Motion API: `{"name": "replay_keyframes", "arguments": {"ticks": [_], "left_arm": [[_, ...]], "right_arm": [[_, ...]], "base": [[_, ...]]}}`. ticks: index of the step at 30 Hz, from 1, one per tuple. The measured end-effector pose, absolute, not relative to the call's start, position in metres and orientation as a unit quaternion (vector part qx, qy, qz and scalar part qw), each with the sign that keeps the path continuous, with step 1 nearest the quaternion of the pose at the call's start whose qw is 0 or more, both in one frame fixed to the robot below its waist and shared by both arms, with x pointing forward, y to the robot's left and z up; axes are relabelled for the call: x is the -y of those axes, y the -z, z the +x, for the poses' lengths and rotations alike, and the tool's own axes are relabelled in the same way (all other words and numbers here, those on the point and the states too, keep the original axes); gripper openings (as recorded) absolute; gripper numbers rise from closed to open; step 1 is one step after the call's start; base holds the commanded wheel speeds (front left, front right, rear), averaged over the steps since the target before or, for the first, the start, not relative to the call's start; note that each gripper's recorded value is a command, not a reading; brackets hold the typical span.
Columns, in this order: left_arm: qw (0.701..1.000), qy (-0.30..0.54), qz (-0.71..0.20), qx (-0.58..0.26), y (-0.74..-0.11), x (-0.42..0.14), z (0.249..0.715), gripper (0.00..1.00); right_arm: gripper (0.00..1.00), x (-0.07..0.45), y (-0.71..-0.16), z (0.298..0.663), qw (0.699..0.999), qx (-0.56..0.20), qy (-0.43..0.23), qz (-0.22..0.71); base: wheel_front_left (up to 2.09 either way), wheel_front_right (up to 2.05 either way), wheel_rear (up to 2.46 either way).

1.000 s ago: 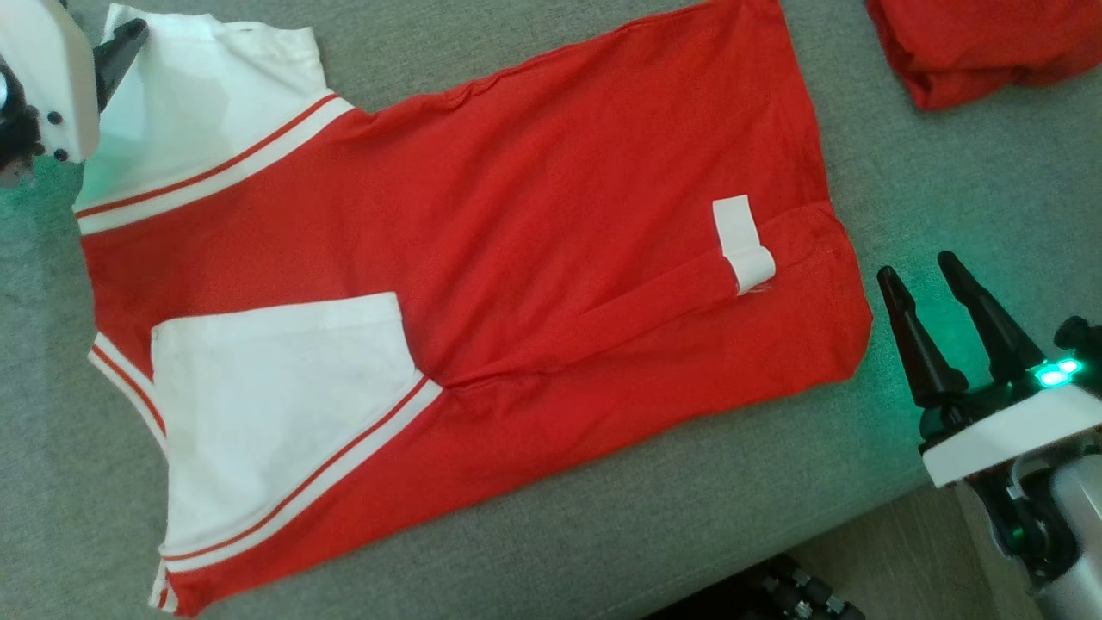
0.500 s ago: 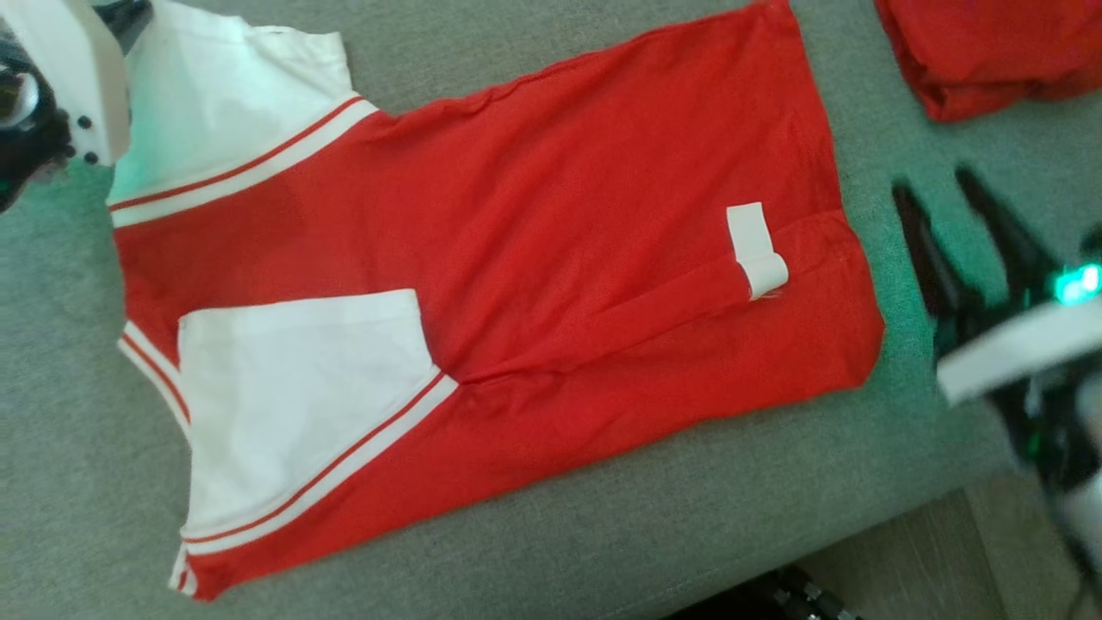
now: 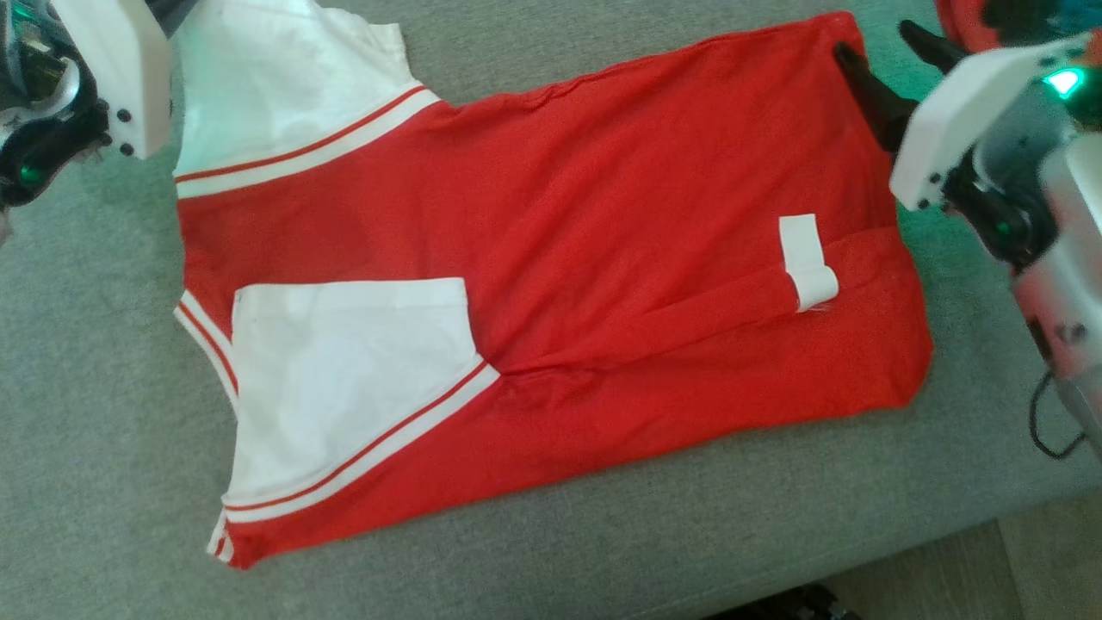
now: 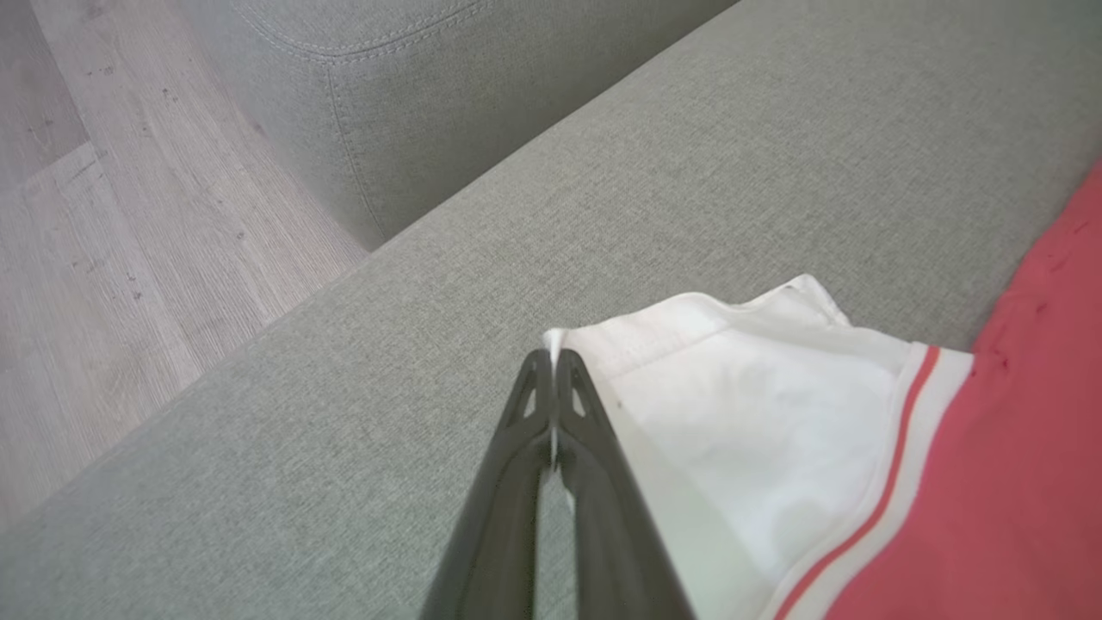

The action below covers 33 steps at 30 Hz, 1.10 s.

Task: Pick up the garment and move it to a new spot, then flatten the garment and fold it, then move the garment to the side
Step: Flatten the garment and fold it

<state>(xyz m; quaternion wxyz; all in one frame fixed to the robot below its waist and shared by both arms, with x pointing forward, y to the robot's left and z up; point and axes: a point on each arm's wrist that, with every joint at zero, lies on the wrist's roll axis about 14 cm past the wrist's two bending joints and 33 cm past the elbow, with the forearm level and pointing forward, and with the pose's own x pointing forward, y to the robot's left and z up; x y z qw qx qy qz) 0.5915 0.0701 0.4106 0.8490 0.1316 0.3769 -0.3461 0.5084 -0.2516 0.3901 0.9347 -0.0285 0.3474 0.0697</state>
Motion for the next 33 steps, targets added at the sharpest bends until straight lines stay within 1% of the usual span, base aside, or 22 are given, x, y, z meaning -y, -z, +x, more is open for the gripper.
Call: {"name": "replay_keyframes", "arguments": {"ticks": [2, 3, 4, 5, 7, 9, 10, 11, 12, 14, 16, 18, 19, 20, 21, 22, 23, 29, 33], "left_arm": [[0.847, 0.346, 0.133, -0.381, -0.409, -0.072, 0.59, 0.0], [0.847, 0.346, 0.134, -0.38, -0.408, -0.073, 0.59, 0.0], [0.847, 0.346, 0.134, -0.38, -0.409, -0.073, 0.59, 0.0], [0.848, 0.347, 0.135, -0.379, -0.409, -0.074, 0.59, 0.0], [0.846, 0.347, 0.137, -0.379, -0.408, -0.075, 0.59, 0.0], [0.847, 0.348, 0.14, -0.377, -0.408, -0.076, 0.591, 0.0], [0.846, 0.348, 0.139, -0.379, -0.407, -0.076, 0.59, 0.0], [0.846, 0.349, 0.138, -0.38, -0.406, -0.076, 0.59, 0.0], [0.846, 0.349, 0.136, -0.38, -0.406, -0.076, 0.59, 0.0], [0.845, 0.349, 0.136, -0.381, -0.404, -0.077, 0.59, 0.0], [0.843, 0.35, 0.138, -0.385, -0.401, -0.077, 0.589, 0.0], [0.842, 0.349, 0.14, -0.386, -0.4, -0.079, 0.589, 0.0], [0.843, 0.349, 0.14, -0.385, -0.4, -0.079, 0.59, 0.0], [0.843, 0.349, 0.14, -0.385, -0.4, -0.079, 0.59, 0.0], [0.843, 0.348, 0.14, -0.385, -0.401, -0.08, 0.591, 0.0], [0.843, 0.348, 0.14, -0.386, -0.4, -0.08, 0.591, 0.0], [0.844, 0.347, 0.141, -0.385, -0.401, -0.081, 0.592, 0.0], [0.849, 0.347, 0.144, -0.372, -0.403, -0.083, 0.592, 0.0], [0.863, 0.356, 0.149, -0.328, -0.419, -0.078, 0.6, 0.0]], "right_arm": [[1.0, 0.248, -0.386, 0.514, 0.931, -0.355, -0.071, -0.036], [0.97, 0.247, -0.384, 0.516, 0.93, -0.359, -0.071, -0.038], [0.92, 0.246, -0.382, 0.518, 0.928, -0.363, -0.071, -0.041], [0.82, 0.246, -0.381, 0.52, 0.927, -0.366, -0.07, -0.041], [0.79, 0.246, -0.378, 0.523, 0.926, -0.369, -0.068, -0.044], [0.72, 0.245, -0.373, 0.524, 0.923, -0.376, -0.067, -0.047], [0.64, 0.244, -0.371, 0.524, 0.922, -0.378, -0.068, -0.046], [0.62, 0.242, -0.369, 0.524, 0.922, -0.379, -0.068, -0.043], [0.53, 0.242, -0.369, 0.525, 0.922, -0.378, -0.068, -0.041], [0.42, 0.242, -0.368, 0.527, 0.923, -0.376, -0.069, -0.042], [0.35, 0.242, -0.368, 0.531, 0.926, -0.37, -0.068, -0.044], [0.34, 0.242, -0.368, 0.534, 0.927, -0.366, -0.068, -0.046], [0.29, 0.242, -0.368, 0.535, 0.927, -0.364, -0.069, -0.047], [0.27, 0.242, -0.368, 0.535, 0.927, -0.364, -0.069, -0.047], [0.2, 0.242, -0.368, 0.537, 0.928, -0.362, -0.069, -0.048], [0.12, 0.242, -0.367, 0.537, 0.928, -0.361, -0.07, -0.05], [0.0, 0.241, -0.367, 0.538, 0.929, -0.36, -0.07, -0.051], [0.0, 0.238, -0.366, 0.541, 0.93, -0.358, -0.072, -0.049], [0.0, 0.237, -0.376, 0.551, 0.939, -0.332, -0.072, -0.043]], "base": [[0.0, 0.0, 0.0], [0.0, 0.0, 0.0], [0.0, 0.0, 0.0], [0.0, 0.0, 0.0], [0.0, 0.0, 0.0], [0.0, 0.0, 0.0], [0.0, 0.0, 0.0], [0.0, 0.0, 0.0], [0.0, 0.0, 0.0], [0.0, 0.0, 0.0], [0.0, 0.0, 0.0], [0.0, 0.0, 0.0], [0.0, 0.0, 0.0], [0.0, 0.0, 0.0], [0.0, 0.0, 0.0], [0.0, 0.0, 0.0], [0.0, 0.0, 0.0], [0.0, 0.0, 0.0], [0.0, 0.0, 0.0]]}}
